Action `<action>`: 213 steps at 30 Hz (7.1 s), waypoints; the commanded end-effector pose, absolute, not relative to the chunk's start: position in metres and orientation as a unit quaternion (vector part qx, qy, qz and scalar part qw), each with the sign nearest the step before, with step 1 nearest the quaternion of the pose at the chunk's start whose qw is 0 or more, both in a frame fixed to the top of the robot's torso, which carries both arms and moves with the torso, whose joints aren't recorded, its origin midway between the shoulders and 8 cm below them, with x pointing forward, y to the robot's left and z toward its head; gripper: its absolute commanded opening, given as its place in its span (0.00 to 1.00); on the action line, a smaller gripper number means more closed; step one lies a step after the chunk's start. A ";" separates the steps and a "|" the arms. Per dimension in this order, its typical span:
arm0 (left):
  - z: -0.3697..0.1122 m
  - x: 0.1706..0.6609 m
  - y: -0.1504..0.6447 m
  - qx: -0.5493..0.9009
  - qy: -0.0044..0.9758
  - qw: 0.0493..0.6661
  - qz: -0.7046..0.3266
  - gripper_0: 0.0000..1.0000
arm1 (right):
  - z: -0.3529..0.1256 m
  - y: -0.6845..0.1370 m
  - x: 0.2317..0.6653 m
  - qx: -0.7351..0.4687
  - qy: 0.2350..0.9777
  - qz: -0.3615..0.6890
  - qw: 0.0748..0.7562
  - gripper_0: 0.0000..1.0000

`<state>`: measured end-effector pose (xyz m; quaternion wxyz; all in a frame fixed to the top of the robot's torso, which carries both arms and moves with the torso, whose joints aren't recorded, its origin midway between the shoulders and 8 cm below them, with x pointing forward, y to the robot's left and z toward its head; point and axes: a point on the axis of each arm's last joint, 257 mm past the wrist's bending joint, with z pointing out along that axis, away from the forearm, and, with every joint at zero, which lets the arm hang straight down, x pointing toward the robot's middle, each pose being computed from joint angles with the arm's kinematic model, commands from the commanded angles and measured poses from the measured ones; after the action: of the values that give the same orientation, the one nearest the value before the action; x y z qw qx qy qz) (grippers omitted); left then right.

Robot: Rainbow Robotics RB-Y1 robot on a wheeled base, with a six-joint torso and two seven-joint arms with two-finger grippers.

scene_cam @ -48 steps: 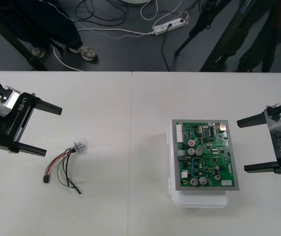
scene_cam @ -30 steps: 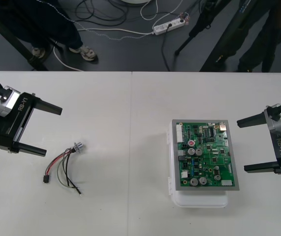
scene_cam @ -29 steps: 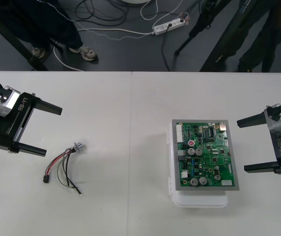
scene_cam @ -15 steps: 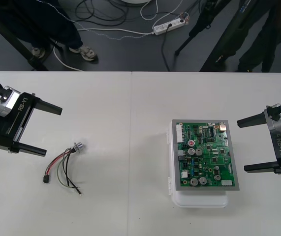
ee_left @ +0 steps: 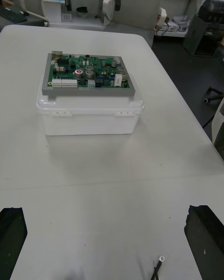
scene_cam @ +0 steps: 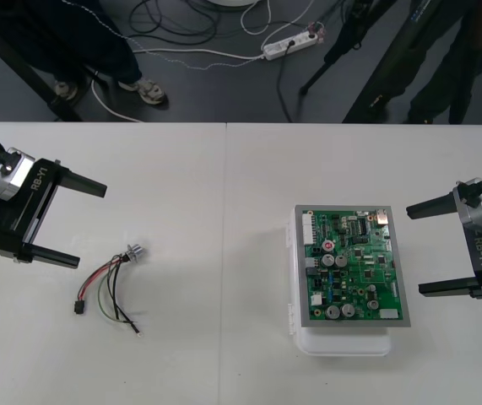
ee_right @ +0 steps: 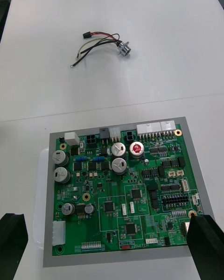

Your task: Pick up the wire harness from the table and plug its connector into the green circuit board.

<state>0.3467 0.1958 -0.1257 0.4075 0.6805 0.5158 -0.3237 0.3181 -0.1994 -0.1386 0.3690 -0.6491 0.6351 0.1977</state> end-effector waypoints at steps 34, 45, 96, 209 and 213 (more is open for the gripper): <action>-0.139 0.329 0.199 0.680 0.529 0.370 -0.348 1.00 | -0.151 -0.195 0.308 -0.631 0.648 0.230 0.361 1.00; -0.134 0.340 0.206 0.713 0.506 0.377 -0.306 1.00 | -0.130 -0.178 0.297 -0.629 0.621 0.272 0.381 1.00; -0.167 0.391 0.231 0.967 0.066 0.244 -0.019 1.00 | -0.061 -0.104 0.321 -0.559 0.486 0.380 0.553 1.00; -0.344 0.473 0.208 0.907 -0.412 -0.039 0.075 1.00 | -0.041 -0.108 0.328 -0.561 0.422 0.417 0.577 1.00; -0.346 0.475 0.210 0.908 -0.410 -0.043 0.076 1.00 | -0.041 -0.107 0.328 -0.561 0.421 0.417 0.578 1.00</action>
<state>0.4594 0.2232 -0.3513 -0.0400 0.9164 -0.3949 0.0523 0.3348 -0.1121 -0.0534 0.5908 -0.5433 0.4284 0.4150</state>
